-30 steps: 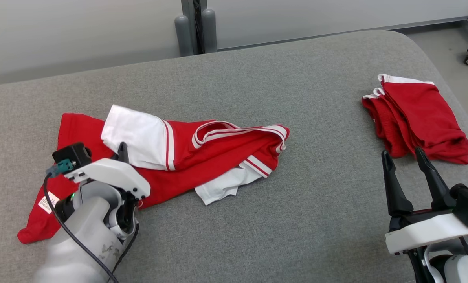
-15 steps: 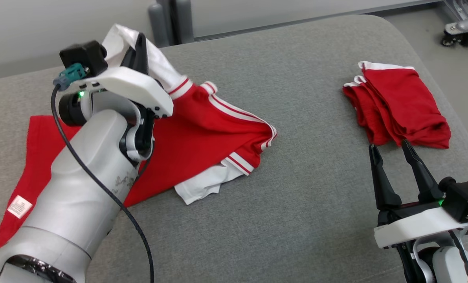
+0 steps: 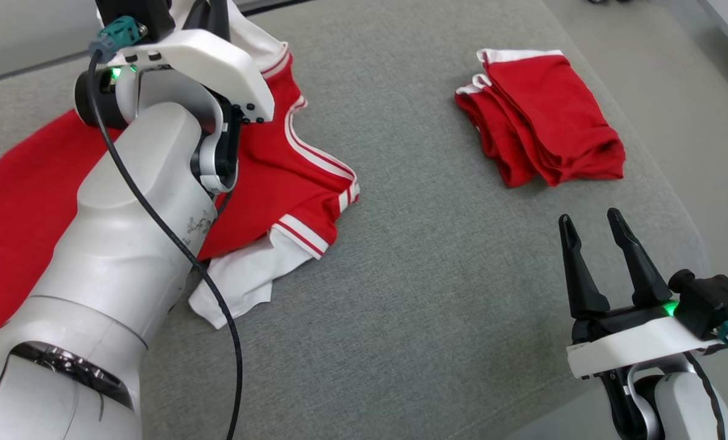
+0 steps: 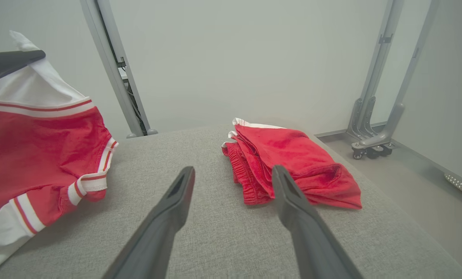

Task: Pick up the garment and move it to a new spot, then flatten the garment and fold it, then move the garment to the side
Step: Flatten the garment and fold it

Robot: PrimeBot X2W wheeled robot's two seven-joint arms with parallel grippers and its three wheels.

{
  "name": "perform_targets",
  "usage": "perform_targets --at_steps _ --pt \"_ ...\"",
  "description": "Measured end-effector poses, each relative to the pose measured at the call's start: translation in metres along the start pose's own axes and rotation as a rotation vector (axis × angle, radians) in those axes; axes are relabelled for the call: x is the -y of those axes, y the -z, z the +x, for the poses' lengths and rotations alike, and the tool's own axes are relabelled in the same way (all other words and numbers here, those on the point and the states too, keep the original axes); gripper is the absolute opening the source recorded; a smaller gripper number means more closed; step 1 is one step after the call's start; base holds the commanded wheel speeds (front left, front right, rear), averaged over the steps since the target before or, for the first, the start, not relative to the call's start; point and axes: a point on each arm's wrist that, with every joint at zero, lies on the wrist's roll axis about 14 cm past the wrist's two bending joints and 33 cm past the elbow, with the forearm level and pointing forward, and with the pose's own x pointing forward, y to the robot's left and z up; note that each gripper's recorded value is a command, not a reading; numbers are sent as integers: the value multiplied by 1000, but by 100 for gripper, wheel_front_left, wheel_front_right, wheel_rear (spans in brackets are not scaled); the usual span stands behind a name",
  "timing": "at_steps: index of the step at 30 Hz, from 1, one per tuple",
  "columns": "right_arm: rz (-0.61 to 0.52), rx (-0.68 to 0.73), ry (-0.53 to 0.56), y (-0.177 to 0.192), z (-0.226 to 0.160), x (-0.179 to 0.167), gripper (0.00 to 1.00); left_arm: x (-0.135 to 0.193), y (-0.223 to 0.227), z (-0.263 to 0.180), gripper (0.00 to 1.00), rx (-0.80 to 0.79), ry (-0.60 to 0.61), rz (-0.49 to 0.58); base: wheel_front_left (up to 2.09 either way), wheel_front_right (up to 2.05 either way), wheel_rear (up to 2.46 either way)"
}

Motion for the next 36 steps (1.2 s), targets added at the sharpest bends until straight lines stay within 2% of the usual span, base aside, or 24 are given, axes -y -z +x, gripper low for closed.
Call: perform_targets --at_steps 10,18,28,31,33,34,35,36 --pt "-6 -27 7 11 2 1 100 28 3 20 0 24 92 17 0 0 0" --pt "3 -32 -8 14 3 -4 100 55 11 14 0 19 189 64 0 0 0" --pt "11 -39 -15 17 -1 -7 100 105 -7 4 0 85 328 56 0 0 0" --pt "13 -39 -12 17 -3 -6 100 110 2 2 0 64 337 69 0 0 0" --pt "14 -37 -9 17 -3 -5 100 101 25 0 0 -6 308 77 0 0 0" --pt "14 -38 -8 17 -3 -5 100 97 33 0 26 -29 297 83 0 0 0" --pt "15 -38 -10 17 -2 -5 100 93 41 0 47 -56 287 89 0 0 0" --pt "15 -38 -10 17 -2 -5 100 90 48 -1 93 -76 282 93 0 0 0"
